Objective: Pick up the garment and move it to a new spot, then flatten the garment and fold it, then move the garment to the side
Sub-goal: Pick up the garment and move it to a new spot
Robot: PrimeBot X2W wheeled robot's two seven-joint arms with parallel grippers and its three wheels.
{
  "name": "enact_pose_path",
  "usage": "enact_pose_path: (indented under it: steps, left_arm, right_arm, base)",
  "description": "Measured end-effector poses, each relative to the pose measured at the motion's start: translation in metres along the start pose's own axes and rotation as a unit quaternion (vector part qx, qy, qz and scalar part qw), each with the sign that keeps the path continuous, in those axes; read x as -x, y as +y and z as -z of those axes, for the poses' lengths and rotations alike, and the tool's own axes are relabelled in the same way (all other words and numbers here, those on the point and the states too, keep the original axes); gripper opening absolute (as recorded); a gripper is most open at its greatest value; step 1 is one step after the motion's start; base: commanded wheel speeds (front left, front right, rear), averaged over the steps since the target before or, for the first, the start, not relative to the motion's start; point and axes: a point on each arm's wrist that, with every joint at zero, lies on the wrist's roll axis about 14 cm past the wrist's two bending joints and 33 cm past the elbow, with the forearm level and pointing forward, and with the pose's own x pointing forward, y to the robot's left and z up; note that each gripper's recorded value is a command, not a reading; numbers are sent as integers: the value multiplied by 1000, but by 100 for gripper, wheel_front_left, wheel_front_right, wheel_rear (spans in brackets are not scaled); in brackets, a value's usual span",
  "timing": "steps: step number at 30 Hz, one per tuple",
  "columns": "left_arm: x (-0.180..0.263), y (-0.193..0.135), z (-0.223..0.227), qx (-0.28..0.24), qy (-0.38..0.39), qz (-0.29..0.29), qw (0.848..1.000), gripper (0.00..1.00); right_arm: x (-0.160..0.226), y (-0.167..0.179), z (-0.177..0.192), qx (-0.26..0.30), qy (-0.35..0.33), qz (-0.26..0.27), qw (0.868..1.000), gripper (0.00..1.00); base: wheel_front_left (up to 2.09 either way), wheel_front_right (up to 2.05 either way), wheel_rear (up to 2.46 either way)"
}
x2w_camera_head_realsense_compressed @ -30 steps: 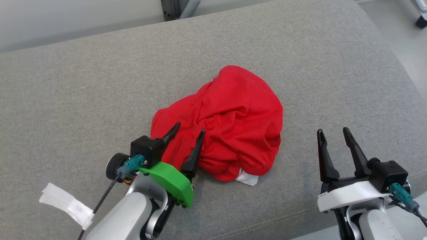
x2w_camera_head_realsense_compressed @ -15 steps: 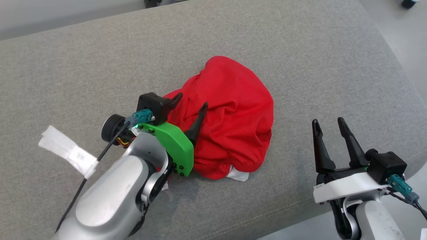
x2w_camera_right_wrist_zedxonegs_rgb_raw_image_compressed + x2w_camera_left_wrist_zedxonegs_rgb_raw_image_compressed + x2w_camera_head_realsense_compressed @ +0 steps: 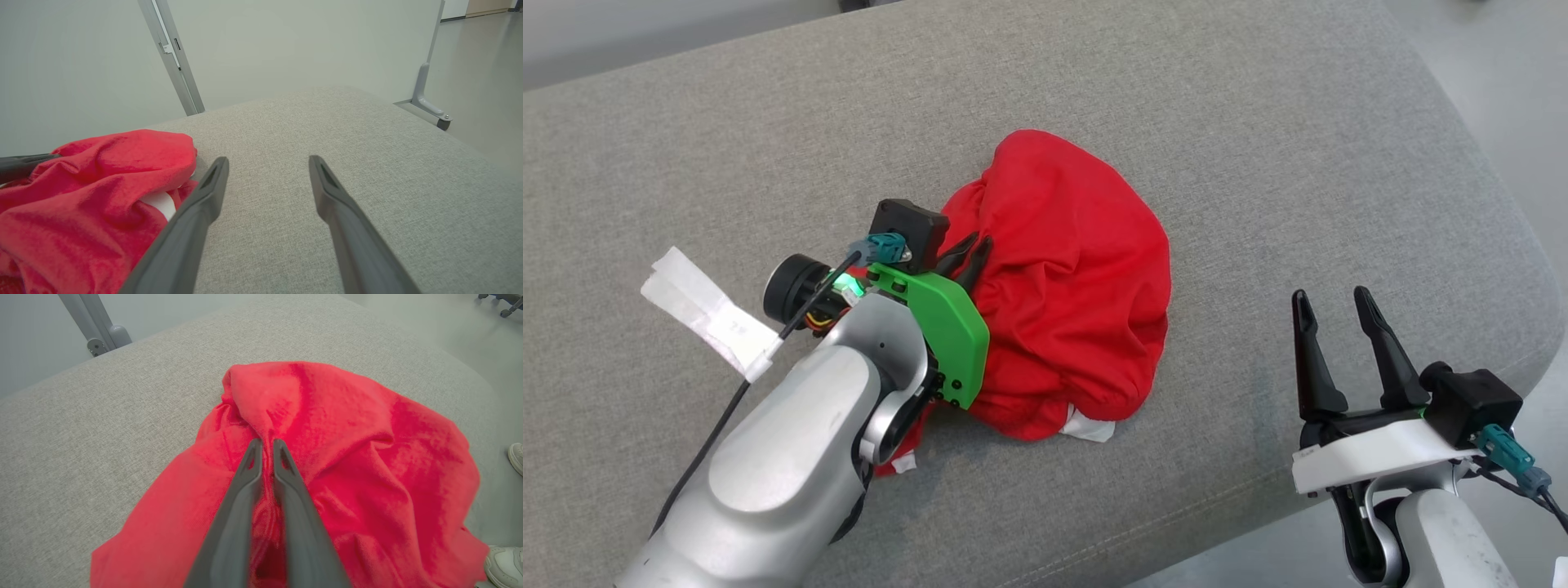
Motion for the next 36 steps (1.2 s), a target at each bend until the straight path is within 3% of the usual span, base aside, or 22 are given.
enact_pose_path:
  steps: [8, 15, 21, 27, 32, 36]
  left_arm:
    - [5, -5, -2, 0, -12, 5, 1000, 0]
    - [37, -6, -87, 7, -169, -7, 986, 0]
    - [116, 55, -138, -10, -259, -114, 959, 0]
    - [218, 130, -153, -29, -282, -258, 923, 0]
    - [293, 198, -127, 1, -247, -382, 891, 0]
    - [335, 254, -76, 36, -188, -480, 856, 0]
  right_arm:
    - [-2, 4, 0, -2, -1, -6, 1000, 100]
    - [3, 4, 2, 2, 2, -7, 1000, 100]
    - [0, 19, 5, 3, 4, -31, 999, 100]
    - [-8, 38, 9, 1, 6, -60, 998, 100]
    - [-17, 57, 13, -4, 9, -86, 996, 100]
    - [-26, 63, 20, -11, 16, -92, 996, 100]
  base:
    - [0, 0, 0]
    - [0, 0, 0]
    - [0, 0, 0]
    - [0, 0, 0]
    - [0, 0, 0]
    - [0, 0, 0]
